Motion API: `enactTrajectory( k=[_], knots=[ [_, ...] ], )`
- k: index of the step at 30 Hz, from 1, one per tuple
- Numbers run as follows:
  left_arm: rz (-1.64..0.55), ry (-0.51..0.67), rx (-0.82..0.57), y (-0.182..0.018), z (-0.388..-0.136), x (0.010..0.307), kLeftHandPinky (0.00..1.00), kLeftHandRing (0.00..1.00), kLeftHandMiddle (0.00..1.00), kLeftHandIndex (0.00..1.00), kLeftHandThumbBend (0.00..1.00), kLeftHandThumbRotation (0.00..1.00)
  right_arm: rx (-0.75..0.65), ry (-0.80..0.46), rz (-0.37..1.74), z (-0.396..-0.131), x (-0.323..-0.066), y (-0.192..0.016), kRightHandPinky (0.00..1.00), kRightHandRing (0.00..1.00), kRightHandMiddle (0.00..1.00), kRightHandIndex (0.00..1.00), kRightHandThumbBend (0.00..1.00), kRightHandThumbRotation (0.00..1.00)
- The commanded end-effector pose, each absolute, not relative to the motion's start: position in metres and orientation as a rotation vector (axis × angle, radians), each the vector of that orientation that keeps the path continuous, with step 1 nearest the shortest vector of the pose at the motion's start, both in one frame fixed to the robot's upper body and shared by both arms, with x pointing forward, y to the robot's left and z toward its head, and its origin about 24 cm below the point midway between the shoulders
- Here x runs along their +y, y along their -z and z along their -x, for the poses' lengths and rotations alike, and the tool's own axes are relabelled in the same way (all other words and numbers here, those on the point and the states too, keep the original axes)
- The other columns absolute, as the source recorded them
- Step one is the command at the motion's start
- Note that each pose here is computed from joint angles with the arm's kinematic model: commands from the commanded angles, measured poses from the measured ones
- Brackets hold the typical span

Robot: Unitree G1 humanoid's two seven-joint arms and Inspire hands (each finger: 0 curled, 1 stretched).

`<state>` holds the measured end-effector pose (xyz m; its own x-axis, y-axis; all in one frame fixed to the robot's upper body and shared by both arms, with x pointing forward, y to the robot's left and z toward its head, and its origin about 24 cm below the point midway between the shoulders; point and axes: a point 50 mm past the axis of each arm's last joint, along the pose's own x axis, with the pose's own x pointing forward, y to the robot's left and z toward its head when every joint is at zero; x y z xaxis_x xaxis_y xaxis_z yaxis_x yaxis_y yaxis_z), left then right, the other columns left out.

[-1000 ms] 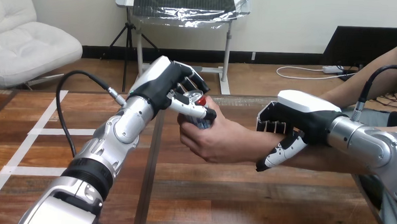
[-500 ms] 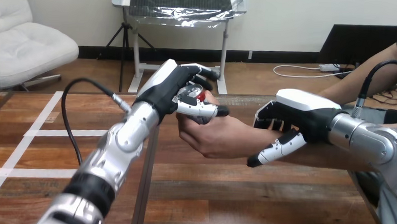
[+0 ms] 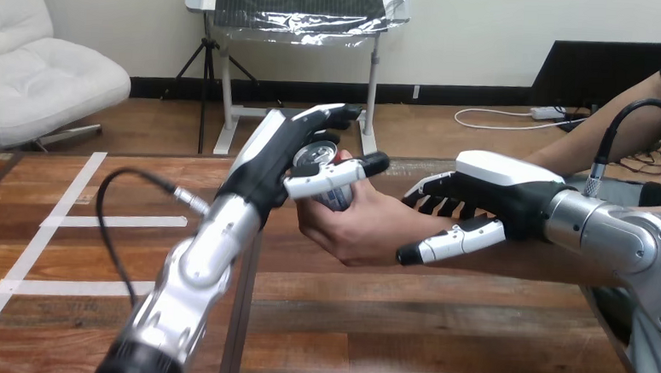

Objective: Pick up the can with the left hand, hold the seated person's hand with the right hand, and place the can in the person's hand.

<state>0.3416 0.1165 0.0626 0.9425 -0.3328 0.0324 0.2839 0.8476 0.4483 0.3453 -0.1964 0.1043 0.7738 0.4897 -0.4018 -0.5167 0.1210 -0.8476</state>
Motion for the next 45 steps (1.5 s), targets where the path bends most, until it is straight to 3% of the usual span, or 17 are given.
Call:
enactTrajectory(
  k=[1,24,36,45],
  knots=[
    [-0.415,0.252,-0.199,-0.078,-0.330,0.129,0.74,0.84,0.86,0.82,0.79,0.87,0.013,-0.708,1.194,-0.344,-0.198,-0.110,0.64,0.74,0.80,0.86,1.00,0.98],
    [-0.324,0.157,-0.249,-0.076,-0.283,0.140,0.81,0.91,0.89,0.84,0.87,0.97,-0.104,-0.533,1.075,-0.336,-0.193,-0.109,0.67,0.83,0.87,0.90,0.99,1.00],
    [-0.263,0.132,-0.296,-0.077,-0.261,0.145,0.85,0.93,0.91,0.87,0.75,1.00,-0.203,-0.470,0.904,-0.326,-0.189,-0.113,0.72,0.88,0.92,0.95,0.90,1.00],
    [-0.224,0.107,-0.310,-0.079,-0.245,0.149,0.91,0.95,0.91,0.88,0.74,1.00,-0.322,-0.418,0.716,-0.316,-0.186,-0.118,0.75,0.89,0.93,0.95,0.82,1.00]
  ],
)
